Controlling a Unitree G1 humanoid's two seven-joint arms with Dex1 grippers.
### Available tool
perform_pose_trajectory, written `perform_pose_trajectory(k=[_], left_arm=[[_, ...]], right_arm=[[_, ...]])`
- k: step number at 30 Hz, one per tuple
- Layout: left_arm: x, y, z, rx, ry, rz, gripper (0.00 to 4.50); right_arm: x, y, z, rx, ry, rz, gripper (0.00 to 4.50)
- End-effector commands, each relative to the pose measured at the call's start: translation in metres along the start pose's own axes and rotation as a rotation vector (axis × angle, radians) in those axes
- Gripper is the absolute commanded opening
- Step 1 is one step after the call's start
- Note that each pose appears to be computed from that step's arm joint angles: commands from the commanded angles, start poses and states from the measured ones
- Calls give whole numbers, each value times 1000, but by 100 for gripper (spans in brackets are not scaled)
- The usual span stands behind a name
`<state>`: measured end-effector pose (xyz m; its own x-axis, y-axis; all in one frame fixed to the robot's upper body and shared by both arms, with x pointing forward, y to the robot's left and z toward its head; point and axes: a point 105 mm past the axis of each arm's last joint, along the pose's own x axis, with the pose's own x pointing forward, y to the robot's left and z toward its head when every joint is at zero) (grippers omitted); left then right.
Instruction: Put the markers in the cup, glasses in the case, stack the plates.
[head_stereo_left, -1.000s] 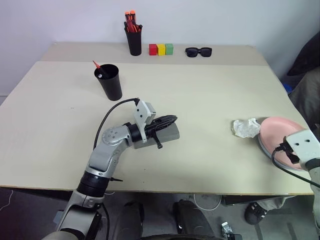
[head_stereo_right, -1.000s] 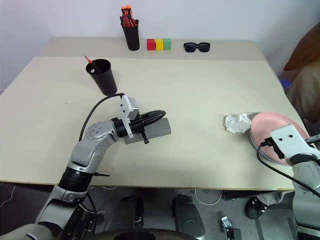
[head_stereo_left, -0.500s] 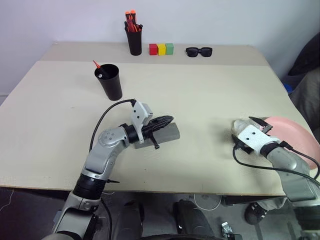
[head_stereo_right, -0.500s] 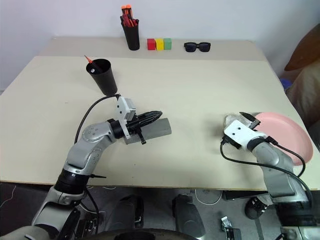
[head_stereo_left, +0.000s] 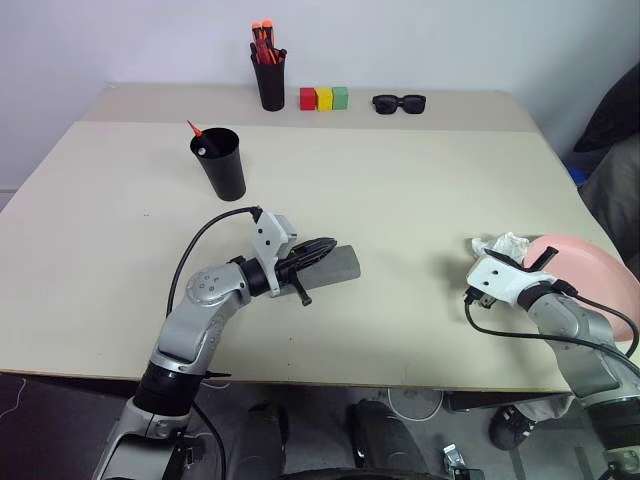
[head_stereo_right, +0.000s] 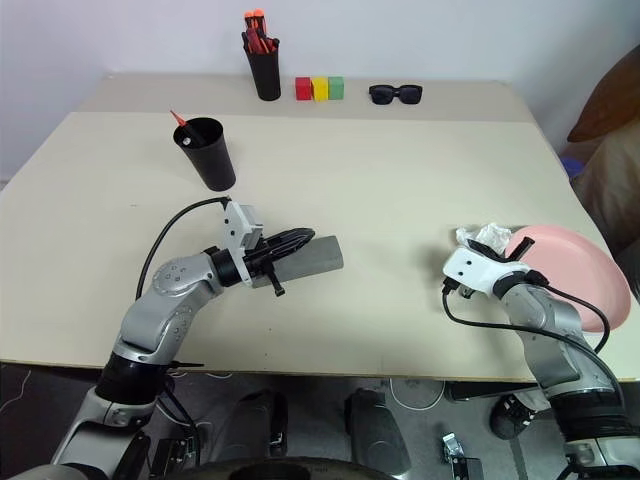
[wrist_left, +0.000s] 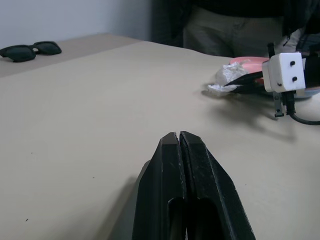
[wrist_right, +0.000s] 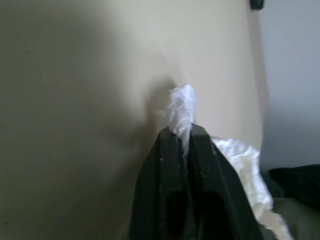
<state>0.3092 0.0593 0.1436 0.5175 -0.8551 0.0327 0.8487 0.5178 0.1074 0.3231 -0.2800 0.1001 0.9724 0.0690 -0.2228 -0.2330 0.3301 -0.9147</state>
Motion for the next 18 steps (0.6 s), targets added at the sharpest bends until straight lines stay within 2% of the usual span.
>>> perform_pose_trajectory(k=[1,5,9,12,14,17,18], left_arm=[[4,-1,14,34,-45,-17,0],[5,1,14,34,-47,-25,0],[8,2,13,30,-50,-41,0],[11,3,13,30,-55,-48,0],[11,5,14,29,-57,-49,0],[10,7,14,27,-56,-48,0],[9,8,13,29,-55,-45,0]], right_arm=[[-11,-46,21,-45,-74,-175,4],[-27,-75,29,-55,-86,-277,4],[-52,-108,17,-42,-6,-380,4],[-65,-108,-3,4,84,-370,4],[-74,-95,-23,45,168,-323,4],[-80,-75,-39,99,241,-251,81],[-81,-70,-42,119,250,-239,129]])
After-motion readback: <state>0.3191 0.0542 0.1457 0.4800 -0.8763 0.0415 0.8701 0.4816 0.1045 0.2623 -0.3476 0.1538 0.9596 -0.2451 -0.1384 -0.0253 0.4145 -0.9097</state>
